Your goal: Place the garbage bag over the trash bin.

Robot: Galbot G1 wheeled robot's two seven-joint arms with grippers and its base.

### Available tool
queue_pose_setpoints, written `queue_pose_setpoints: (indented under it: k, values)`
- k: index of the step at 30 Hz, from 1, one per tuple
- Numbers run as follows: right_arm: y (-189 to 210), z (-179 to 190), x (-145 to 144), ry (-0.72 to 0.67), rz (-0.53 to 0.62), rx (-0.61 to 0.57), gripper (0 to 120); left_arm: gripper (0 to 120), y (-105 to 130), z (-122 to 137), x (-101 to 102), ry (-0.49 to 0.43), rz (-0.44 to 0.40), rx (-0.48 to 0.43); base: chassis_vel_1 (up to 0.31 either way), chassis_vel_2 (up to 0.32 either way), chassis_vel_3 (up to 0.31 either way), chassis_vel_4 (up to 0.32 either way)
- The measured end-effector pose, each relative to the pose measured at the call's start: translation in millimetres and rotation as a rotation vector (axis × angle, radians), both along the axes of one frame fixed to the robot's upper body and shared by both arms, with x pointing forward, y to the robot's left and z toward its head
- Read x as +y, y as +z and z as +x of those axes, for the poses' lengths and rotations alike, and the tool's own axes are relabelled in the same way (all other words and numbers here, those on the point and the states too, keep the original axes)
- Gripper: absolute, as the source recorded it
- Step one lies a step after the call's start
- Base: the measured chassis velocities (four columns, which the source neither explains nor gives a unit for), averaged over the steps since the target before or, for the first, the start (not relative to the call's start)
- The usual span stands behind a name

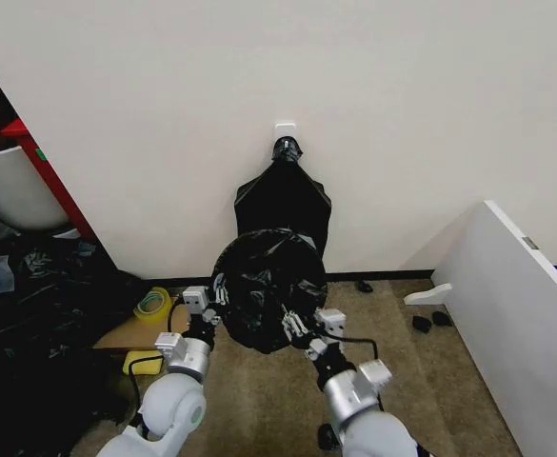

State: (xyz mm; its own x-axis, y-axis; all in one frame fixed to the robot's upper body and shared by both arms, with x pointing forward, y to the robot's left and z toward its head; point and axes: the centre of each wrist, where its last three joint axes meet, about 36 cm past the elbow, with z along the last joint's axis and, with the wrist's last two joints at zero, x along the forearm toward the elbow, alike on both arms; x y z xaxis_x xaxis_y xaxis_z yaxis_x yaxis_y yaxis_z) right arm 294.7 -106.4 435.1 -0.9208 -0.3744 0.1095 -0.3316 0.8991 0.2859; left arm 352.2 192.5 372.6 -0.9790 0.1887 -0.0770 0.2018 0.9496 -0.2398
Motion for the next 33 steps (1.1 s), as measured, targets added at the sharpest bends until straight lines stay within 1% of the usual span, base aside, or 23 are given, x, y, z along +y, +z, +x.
queue_pose_setpoints:
  k: [2, 3, 7, 11, 16, 24, 29, 33]
  values:
    - [2, 9, 1, -0.009, -0.053, 0.042, 19, 1, -3, 1, -7, -0.021, 0.0, 0.001, 0.0, 0.0, 0.0, 0.0]
    - [2, 9, 1, -0.009, -0.053, 0.042, 19, 1, -3, 1, -7, -0.021, 0.0, 0.001, 0.0, 0.0, 0.0, 0.0]
    - [6, 23, 4, -0.024, -0.101, 0.078, 1, 1, -5, 3, -10, -0.036, 0.009, -0.004, 0.0, 0.0, 0.0, 0.0]
    - [8, 33, 6, -0.038, -0.137, 0.107, 0, 1, -6, 4, -11, -0.039, 0.01, -0.006, 0.0, 0.0, 0.0, 0.0]
    - [5, 47, 7, -0.054, -0.163, 0.109, 0, 1, -8, 2, -14, -0.05, 0.019, -0.011, 0.0, 0.0, 0.0, 0.0]
    - [-3, 88, 11, -0.117, -0.207, 0.101, 0, 1, -16, -7, -21, -0.07, 0.044, -0.016, 0.0, 0.0, 0.0, 0.0]
    - [-9, 105, 12, -0.156, -0.231, 0.103, 0, 1, -19, -12, -23, -0.078, 0.059, -0.018, 0.0, 0.0, 0.0, 0.0]
    - [-18, 121, 10, -0.193, -0.276, 0.095, 0, 1, -23, -18, -24, -0.086, 0.076, -0.012, 0.0, 0.0, 0.0, 0.0]
